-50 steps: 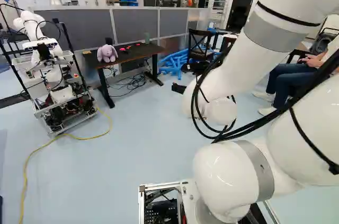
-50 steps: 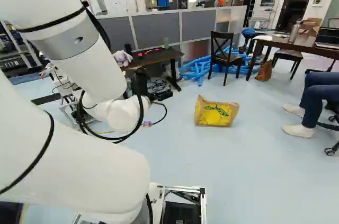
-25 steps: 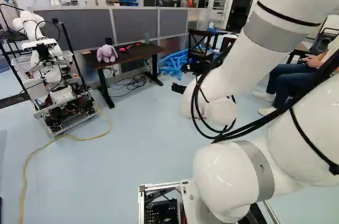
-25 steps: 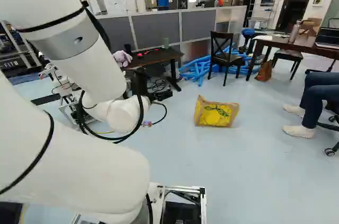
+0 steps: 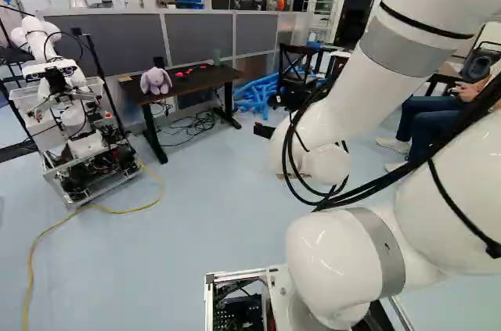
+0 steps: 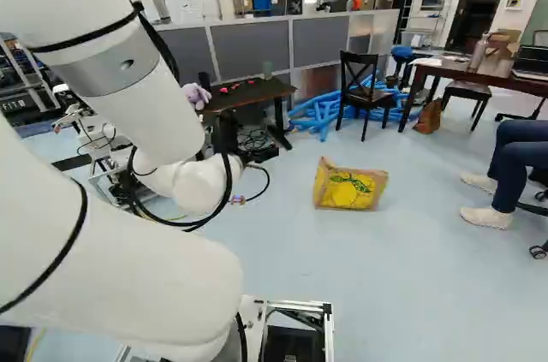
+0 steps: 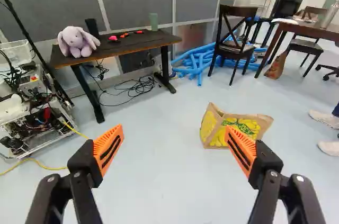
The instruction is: Pick up the bag on the ground and place it on the table
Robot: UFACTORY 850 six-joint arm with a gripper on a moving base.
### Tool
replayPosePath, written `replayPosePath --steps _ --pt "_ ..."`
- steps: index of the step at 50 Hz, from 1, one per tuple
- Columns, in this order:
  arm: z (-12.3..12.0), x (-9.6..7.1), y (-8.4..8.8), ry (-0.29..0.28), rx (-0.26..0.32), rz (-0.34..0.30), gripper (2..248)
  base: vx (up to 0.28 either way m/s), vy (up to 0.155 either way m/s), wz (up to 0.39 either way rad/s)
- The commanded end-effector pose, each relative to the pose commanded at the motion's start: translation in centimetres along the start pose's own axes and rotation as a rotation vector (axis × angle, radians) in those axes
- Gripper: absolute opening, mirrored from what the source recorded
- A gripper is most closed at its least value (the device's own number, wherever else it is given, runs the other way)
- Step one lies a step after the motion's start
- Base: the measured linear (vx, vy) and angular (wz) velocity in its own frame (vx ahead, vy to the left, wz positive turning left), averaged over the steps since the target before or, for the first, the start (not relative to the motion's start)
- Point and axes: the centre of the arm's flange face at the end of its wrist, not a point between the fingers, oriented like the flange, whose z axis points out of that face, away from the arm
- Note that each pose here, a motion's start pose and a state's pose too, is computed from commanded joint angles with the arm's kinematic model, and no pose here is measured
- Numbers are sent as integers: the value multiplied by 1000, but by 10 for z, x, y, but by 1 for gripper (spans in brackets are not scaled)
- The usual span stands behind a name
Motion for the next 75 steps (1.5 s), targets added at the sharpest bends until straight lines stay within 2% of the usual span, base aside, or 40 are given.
replayPosePath --steps 13,45,75 --pt "0 0 0 0 0 0 247 142 -8 -40" --pt "0 0 0 0 0 0 247 198 -41 -217" --pt "0 0 0 0 0 0 247 212 -25 -14"
